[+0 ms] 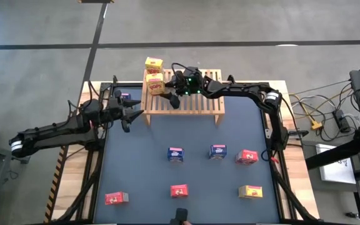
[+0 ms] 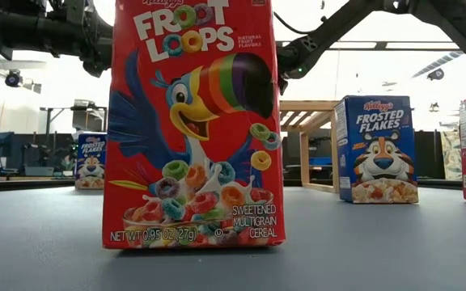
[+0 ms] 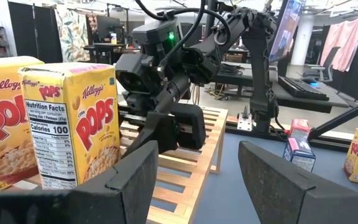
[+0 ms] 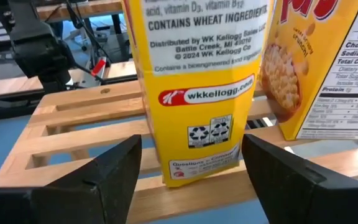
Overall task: Stack cereal on shelf
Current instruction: Put the top yellow cereal box on the shelf aligned with the other yellow cereal box, then put the yellow cereal box on the shelf aligned with the other yellow cereal boxes
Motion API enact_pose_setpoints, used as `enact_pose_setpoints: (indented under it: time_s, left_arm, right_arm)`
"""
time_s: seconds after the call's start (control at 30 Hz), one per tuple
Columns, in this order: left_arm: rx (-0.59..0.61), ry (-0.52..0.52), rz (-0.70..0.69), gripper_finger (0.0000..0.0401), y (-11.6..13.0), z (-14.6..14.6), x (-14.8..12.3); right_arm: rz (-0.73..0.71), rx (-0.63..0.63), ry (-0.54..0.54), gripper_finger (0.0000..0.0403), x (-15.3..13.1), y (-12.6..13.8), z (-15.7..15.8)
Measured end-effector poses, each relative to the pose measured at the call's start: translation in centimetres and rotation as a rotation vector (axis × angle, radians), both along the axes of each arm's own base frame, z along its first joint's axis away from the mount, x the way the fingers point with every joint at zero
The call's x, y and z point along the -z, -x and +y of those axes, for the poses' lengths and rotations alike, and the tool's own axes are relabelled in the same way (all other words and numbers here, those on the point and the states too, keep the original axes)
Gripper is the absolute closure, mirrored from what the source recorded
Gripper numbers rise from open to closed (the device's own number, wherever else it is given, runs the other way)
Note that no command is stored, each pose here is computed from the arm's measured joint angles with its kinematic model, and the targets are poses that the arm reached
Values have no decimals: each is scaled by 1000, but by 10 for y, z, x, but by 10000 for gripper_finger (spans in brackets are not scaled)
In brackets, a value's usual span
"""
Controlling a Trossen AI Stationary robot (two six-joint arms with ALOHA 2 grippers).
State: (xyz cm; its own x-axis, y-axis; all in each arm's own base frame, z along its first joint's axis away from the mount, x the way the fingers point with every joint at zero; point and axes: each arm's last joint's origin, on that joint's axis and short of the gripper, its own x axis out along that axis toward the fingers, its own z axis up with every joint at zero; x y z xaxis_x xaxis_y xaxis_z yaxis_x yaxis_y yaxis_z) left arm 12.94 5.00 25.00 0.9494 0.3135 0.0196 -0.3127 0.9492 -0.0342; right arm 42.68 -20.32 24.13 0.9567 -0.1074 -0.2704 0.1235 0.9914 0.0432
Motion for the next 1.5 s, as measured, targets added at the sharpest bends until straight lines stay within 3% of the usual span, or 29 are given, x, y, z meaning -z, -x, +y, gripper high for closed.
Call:
enact_pose_setpoints:
  time_s: [0.27, 0.4, 0.63, 0.97, 1.17, 1.33, 1.5]
  left_arm:
    - [0, -3, 2, 194, 0, 0, 0]
    - [0, -2, 3, 194, 0, 0, 0]
    - [1, 27, 5, 194, -1, 0, 6]
    - [2, 44, -34, 194, -1, 0, 11]
    - [4, 34, -87, 194, -2, 1, 16]
    - [5, 53, -97, 194, -5, 2, 17]
    - [7, 62, -111, 194, -7, 3, 17]
  right_arm:
    - [43, -12, 20, 129, -23, 13, 7]
    - [134, -27, 5, 127, -34, 26, 14]
    - [243, -86, -22, 132, -48, 67, 43]
    - [69, -118, -74, 147, -56, 174, 126]
    - [-47, -240, -154, 148, -53, 235, 188]
    - [-107, -286, -196, 147, -46, 267, 225]
    - [-120, -300, -181, 147, -43, 277, 251]
